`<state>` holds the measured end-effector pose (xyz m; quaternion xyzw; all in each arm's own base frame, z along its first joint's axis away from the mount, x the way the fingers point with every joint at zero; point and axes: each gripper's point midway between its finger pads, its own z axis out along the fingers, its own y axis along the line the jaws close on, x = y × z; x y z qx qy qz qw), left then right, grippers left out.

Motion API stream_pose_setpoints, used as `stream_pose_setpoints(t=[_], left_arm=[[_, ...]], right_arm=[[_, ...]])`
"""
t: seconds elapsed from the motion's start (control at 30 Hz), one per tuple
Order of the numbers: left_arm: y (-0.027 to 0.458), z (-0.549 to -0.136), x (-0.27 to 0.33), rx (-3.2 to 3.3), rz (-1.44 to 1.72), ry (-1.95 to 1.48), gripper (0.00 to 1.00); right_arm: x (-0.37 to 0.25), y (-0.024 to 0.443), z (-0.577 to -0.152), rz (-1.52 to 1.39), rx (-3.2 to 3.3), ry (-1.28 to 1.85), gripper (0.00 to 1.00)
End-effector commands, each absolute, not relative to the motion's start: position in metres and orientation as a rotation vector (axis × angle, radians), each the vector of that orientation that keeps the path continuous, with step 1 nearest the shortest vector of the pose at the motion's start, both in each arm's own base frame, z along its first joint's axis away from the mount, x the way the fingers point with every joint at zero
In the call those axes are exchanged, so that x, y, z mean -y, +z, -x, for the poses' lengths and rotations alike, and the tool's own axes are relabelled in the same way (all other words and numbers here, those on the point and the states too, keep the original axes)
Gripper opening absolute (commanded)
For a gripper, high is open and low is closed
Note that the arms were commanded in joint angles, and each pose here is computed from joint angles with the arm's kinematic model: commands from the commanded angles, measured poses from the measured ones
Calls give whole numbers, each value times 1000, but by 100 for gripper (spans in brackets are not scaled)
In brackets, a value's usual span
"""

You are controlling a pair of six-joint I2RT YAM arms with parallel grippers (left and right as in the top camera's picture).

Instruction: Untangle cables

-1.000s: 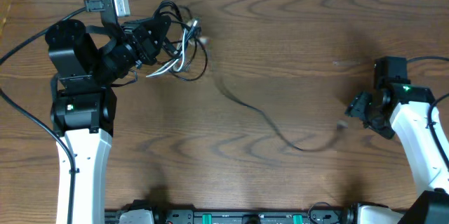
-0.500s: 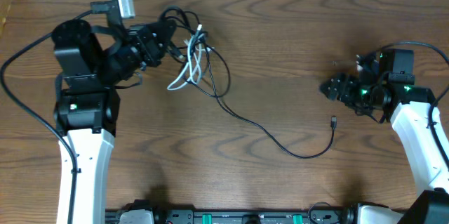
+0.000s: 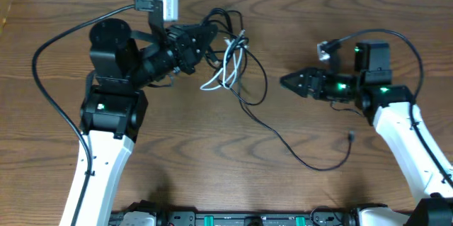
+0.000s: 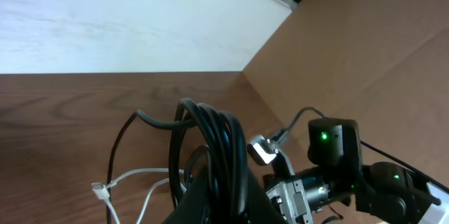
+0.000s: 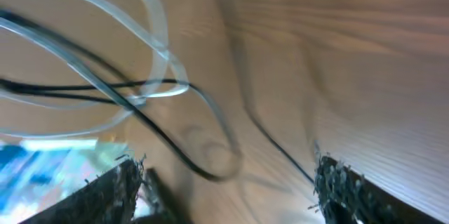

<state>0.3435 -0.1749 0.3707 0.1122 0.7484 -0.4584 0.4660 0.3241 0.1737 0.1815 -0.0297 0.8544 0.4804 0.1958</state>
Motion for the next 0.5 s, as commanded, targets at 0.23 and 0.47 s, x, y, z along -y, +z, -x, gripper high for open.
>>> stream_pose_setpoints(t=[0.23, 0.47], left_arm=[[386, -337, 197, -1805, -297, -1116, 7], [387, -323, 220, -1827, -303, -1212, 7]], right_arm=[[-229, 209, -310, 277, -2295, 1474, 78], [-220, 192, -329, 129, -2350, 1288, 80]])
